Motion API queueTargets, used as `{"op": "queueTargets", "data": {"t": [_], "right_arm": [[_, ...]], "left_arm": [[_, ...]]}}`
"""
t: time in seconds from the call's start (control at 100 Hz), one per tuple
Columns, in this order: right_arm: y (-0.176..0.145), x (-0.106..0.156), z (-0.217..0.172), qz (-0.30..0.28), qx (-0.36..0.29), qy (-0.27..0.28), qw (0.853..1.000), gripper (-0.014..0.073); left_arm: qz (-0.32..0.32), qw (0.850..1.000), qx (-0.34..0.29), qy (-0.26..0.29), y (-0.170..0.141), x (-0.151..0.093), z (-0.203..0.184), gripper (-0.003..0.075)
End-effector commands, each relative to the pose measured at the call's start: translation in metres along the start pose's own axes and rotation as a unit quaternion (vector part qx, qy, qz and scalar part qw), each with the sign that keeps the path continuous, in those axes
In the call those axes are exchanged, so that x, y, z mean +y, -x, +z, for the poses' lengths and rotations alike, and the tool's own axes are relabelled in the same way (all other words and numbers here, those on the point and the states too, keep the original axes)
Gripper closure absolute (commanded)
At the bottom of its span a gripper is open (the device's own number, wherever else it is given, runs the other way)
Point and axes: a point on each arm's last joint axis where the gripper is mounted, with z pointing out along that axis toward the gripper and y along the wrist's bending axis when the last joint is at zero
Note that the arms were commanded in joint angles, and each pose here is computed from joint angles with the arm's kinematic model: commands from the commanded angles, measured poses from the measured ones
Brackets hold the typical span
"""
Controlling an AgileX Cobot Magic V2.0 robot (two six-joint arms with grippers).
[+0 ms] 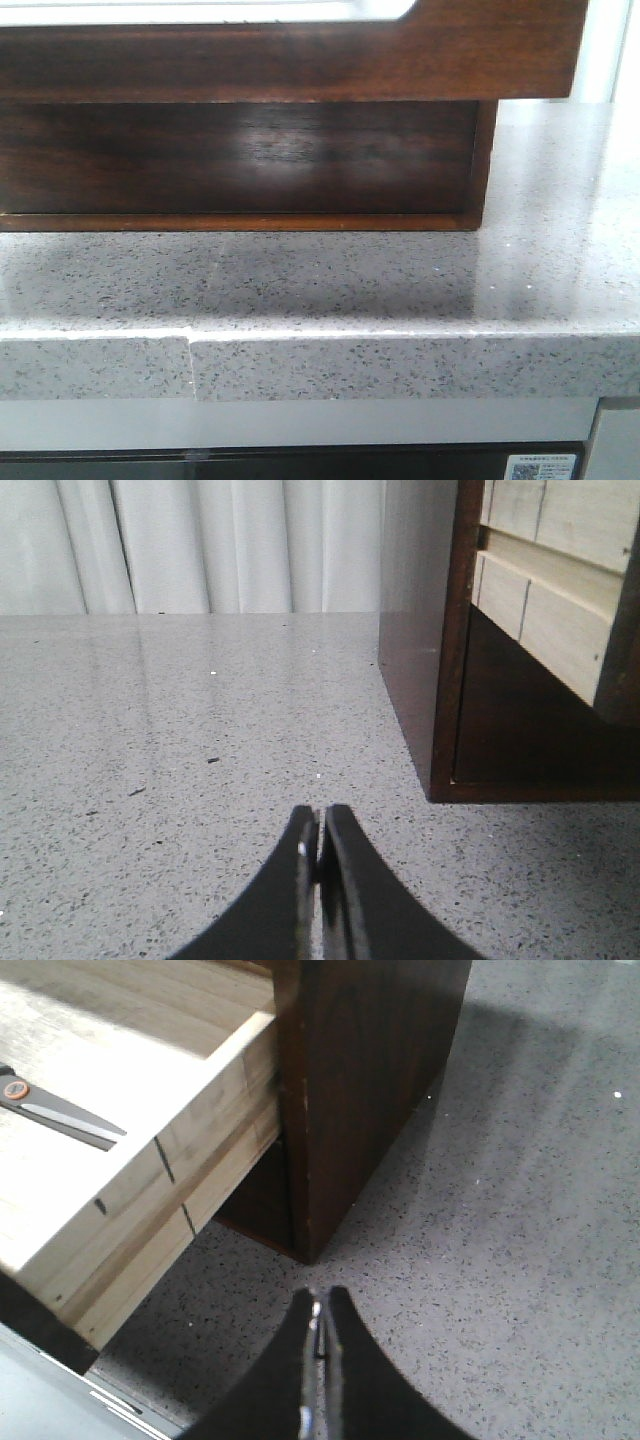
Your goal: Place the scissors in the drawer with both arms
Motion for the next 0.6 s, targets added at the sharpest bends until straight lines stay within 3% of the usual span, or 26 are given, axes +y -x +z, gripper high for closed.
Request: {"op": "queueTargets", "data": {"t": [0.0, 0.37, 0.49, 0.59], "right_arm": [[0.014, -0.003, -0.006, 0.004, -0.051, -0.015, 0.999, 0.0664], [0.013, -0.002, -0.006, 0.004, -0.053, -0.015, 0.998, 0.0664], [0.007, -0.007, -0.020, 0.003, -0.115, -0.058, 0.992, 0.0664], [-0.016, -0.009, -0.033, 0.009, -0.174, -0.107, 0.979, 0.0664]], "left_arm": [[-0.011, 0.999, -0.041, -0.002, -0.003, 0.000, -0.001, 0.0741], [-0.011, 0.999, -0.041, -0.002, -0.003, 0.000, -0.001, 0.0741], [-0.011, 0.999, -0.041, -0.002, -0.003, 0.000, -0.001, 0.0741], [-0.011, 0.999, -0.041, -0.002, -0.003, 0.000, -0.001, 0.0741]]}}
